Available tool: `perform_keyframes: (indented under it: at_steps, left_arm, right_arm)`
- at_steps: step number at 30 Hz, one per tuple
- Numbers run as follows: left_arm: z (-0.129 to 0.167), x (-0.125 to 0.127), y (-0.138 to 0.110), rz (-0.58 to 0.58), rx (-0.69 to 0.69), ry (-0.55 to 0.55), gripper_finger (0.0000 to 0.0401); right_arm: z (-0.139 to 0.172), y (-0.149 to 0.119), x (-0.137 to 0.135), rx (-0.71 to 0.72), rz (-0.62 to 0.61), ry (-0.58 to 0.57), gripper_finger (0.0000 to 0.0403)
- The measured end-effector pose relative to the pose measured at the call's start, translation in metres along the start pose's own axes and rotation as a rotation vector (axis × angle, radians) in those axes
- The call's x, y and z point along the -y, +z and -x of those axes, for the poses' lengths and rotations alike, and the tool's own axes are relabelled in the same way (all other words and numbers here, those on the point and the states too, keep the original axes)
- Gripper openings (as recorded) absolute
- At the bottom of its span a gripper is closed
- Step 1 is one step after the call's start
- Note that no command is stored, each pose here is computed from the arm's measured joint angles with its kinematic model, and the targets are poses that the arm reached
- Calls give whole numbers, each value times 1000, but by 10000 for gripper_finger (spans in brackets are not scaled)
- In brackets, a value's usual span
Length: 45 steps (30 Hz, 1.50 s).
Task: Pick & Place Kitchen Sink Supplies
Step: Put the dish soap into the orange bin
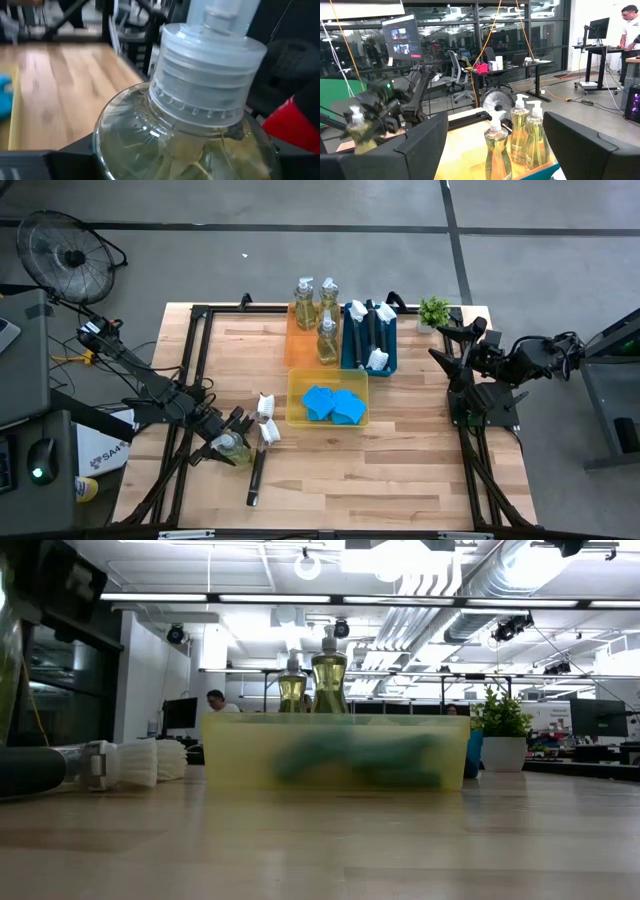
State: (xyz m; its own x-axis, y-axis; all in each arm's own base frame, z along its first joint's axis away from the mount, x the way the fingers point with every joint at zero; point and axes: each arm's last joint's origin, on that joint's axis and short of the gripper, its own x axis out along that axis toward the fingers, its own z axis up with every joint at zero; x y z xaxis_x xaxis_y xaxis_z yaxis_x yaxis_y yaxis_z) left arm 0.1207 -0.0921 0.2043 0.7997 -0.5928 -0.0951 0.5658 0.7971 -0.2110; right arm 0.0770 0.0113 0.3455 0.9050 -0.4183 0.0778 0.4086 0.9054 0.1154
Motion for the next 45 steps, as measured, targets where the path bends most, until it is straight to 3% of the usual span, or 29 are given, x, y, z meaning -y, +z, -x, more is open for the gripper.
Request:
perform_keyframes:
  at_steps: [7, 12, 21, 31, 37, 45]
  left_arm:
    - [-1, 5, 39, -76, 64, 109, 255]
    - [4, 2, 61, -89, 118, 383, 255]
    - [10, -10, 68, -180, 144, 844, 255]
    - [2, -50, 70, -158, 145, 1120, 255]
    - [-7, -84, 73, -148, 182, 1200, 255]
    - [-18, -134, 83, -129, 219, 1385, 255]
  right_arm:
    - [0, 0, 0, 0, 0, 1, 321]
    - [0, 0, 0, 0, 0, 0, 321]
    - [0, 0, 0, 0, 0, 1, 321]
    - [0, 0, 0, 0, -1, 0, 321]
    - [0, 0, 0, 0, 0, 0, 321]
    - [0, 0, 0, 0, -1, 0, 321]
